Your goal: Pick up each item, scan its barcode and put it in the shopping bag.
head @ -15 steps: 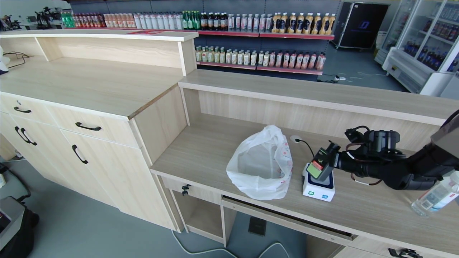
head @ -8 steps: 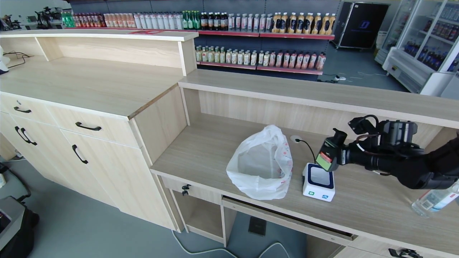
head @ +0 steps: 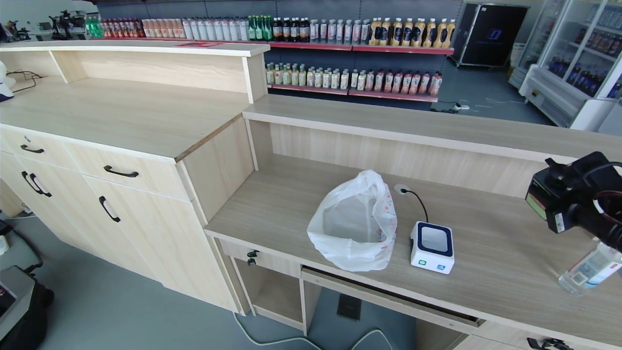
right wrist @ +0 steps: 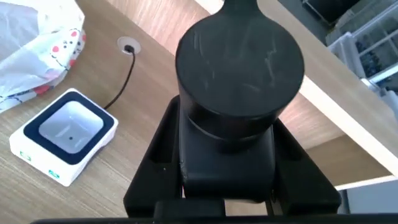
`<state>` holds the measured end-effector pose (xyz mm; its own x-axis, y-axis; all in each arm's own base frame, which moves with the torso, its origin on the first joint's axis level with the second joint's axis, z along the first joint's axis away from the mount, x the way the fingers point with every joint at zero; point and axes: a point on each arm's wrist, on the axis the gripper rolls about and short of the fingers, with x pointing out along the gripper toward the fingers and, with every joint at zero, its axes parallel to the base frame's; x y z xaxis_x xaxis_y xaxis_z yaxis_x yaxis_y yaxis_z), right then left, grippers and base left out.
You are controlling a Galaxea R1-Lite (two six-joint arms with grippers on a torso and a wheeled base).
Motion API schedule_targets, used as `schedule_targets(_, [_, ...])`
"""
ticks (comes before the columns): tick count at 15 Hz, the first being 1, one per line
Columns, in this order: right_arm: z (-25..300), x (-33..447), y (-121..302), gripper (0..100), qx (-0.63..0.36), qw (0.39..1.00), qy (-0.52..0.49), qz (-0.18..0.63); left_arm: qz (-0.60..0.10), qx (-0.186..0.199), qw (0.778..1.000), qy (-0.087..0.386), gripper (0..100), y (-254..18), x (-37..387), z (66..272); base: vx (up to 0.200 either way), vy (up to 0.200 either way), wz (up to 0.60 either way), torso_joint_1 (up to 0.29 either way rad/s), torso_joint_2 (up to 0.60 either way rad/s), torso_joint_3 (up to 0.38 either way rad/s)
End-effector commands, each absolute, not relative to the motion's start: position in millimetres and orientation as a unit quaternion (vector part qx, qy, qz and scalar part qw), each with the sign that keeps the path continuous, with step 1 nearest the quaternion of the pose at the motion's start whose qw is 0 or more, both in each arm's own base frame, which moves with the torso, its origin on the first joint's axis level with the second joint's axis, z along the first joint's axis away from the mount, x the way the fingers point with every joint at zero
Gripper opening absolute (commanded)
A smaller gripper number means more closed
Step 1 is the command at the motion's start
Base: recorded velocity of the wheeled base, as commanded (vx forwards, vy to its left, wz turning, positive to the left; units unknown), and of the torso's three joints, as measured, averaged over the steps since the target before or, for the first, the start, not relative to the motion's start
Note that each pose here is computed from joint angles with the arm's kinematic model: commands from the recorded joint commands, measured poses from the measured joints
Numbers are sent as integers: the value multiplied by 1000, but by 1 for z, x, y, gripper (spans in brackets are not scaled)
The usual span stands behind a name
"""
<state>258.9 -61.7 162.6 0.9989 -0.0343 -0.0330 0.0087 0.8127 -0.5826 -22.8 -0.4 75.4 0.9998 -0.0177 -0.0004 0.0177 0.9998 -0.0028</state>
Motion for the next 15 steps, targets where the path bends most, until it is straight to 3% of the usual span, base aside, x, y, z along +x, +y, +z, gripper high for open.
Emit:
schedule_targets(1, [177,253,-59,0,-312,950,-3,-31,-8,-2,1000,1,100,0,-23,76,0,0,600,-7,-2,2])
schedule_targets(5, [170,283,-42,0,-278,960,6,-33,-8,-2,1000,1,100,0,-23,76,0,0,600,4,4,1])
schedule_targets(6, [156,308,-32,0,-224,974,18,-8,-8,-2,1000,1,100,0,-23,76,0,0,0,0,0,0])
schedule_targets(9, [110,349,-17,0,-182,980,72,29,-8,-2,1000,1,100,0,-23,76,0,0,0,0,0,0])
schedule_targets(15, [58,371,30,0,-104,979,150,94,-8,-2,1000,0,100,0,-23,75,0,0,0,0,0,0])
